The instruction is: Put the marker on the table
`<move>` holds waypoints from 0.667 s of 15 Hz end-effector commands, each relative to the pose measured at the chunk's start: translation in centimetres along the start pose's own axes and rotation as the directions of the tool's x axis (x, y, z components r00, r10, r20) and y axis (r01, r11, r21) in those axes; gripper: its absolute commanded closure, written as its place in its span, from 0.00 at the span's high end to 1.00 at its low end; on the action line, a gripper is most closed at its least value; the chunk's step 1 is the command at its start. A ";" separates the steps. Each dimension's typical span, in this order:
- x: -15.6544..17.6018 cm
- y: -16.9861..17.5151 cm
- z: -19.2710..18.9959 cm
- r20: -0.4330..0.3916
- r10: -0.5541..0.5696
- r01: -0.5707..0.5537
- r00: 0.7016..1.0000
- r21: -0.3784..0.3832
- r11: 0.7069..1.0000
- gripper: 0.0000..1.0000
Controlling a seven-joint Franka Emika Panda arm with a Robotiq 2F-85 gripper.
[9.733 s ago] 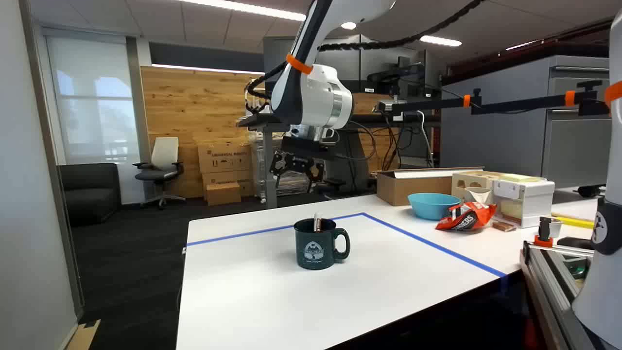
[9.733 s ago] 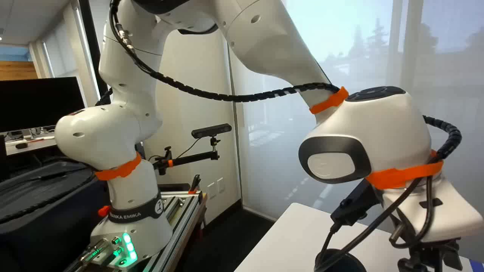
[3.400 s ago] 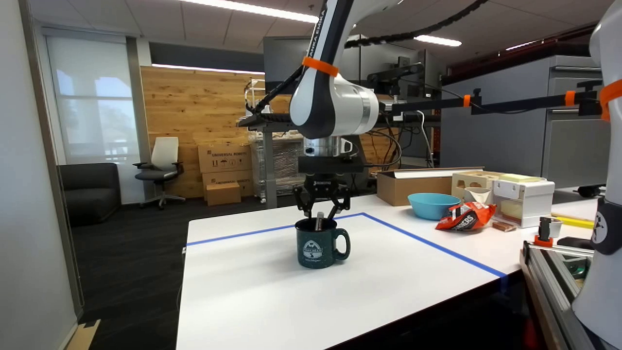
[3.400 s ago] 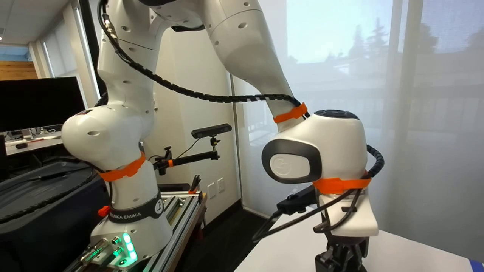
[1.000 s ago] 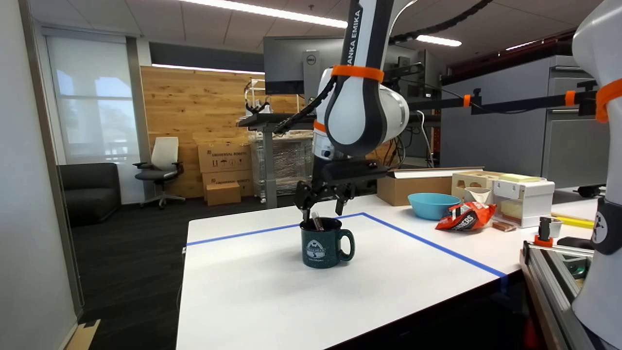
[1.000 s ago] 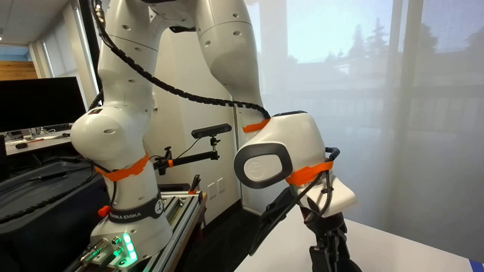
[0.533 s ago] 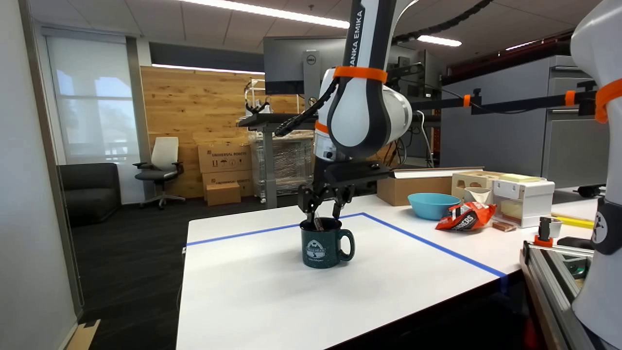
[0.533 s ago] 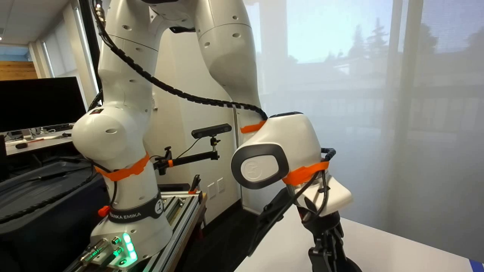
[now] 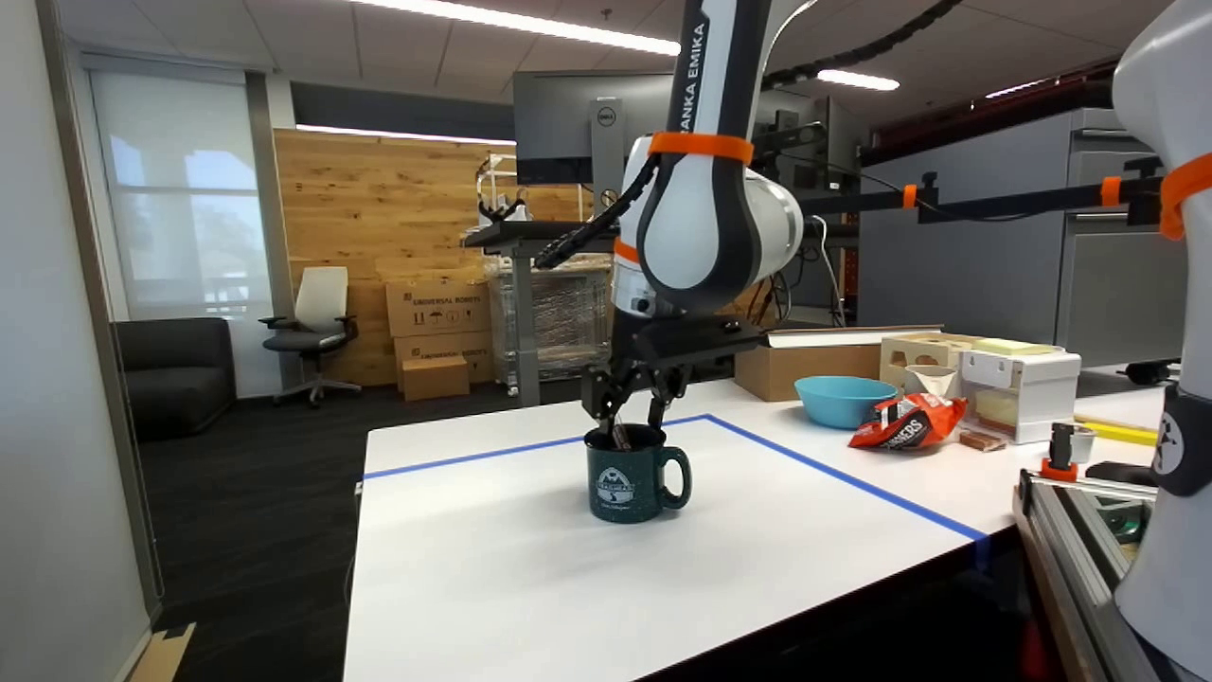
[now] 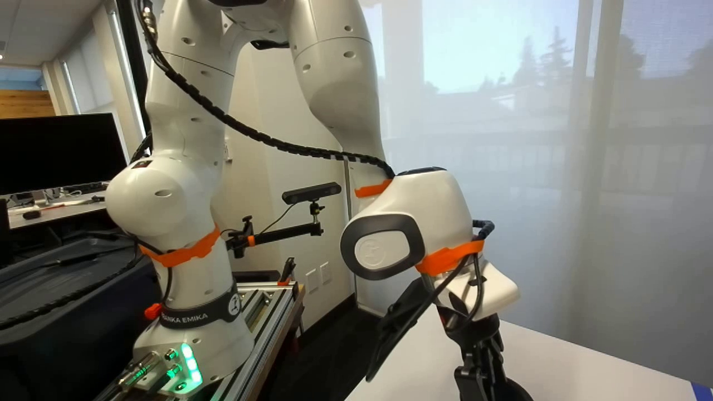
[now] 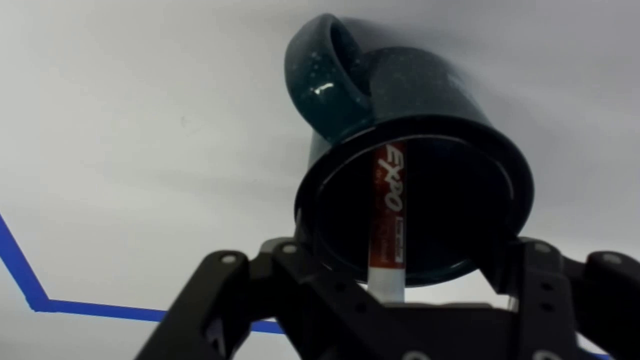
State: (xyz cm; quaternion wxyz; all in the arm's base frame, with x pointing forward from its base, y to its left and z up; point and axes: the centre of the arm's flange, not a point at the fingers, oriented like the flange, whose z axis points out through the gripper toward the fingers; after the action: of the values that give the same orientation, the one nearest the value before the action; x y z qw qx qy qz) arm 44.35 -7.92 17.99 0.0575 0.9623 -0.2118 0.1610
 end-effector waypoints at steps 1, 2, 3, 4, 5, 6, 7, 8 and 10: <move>-0.5 -0.2 0.7 -0.002 -0.047 0.047 0.999 0.024 0.999 0.73; -0.5 -0.3 0.7 -0.002 -0.059 0.059 0.998 0.028 0.998 0.69; -0.6 -0.4 0.7 -0.002 -0.069 0.069 0.998 0.032 0.997 0.68; -0.6 -0.5 0.8 -0.003 -0.079 0.079 0.997 0.037 0.996 0.67; -0.6 -0.7 0.9 -0.001 -0.088 0.088 0.996 0.040 0.995 0.64; -0.7 -0.9 0.9 0.003 -0.095 0.095 0.995 0.044 0.995 0.65; -0.8 -1.1 1.0 0.006 -0.102 0.101 0.995 0.048 0.994 0.63; -0.9 -1.2 1.1 0.008 -0.108 0.107 0.994 0.049 0.993 0.64; -0.9 -1.2 1.3 0.011 -0.115 0.114 0.993 0.051 0.992 0.66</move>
State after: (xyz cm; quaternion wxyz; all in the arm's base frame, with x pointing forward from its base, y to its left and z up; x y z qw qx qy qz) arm 44.29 -6.61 16.90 0.0433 0.9739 -0.1624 0.1526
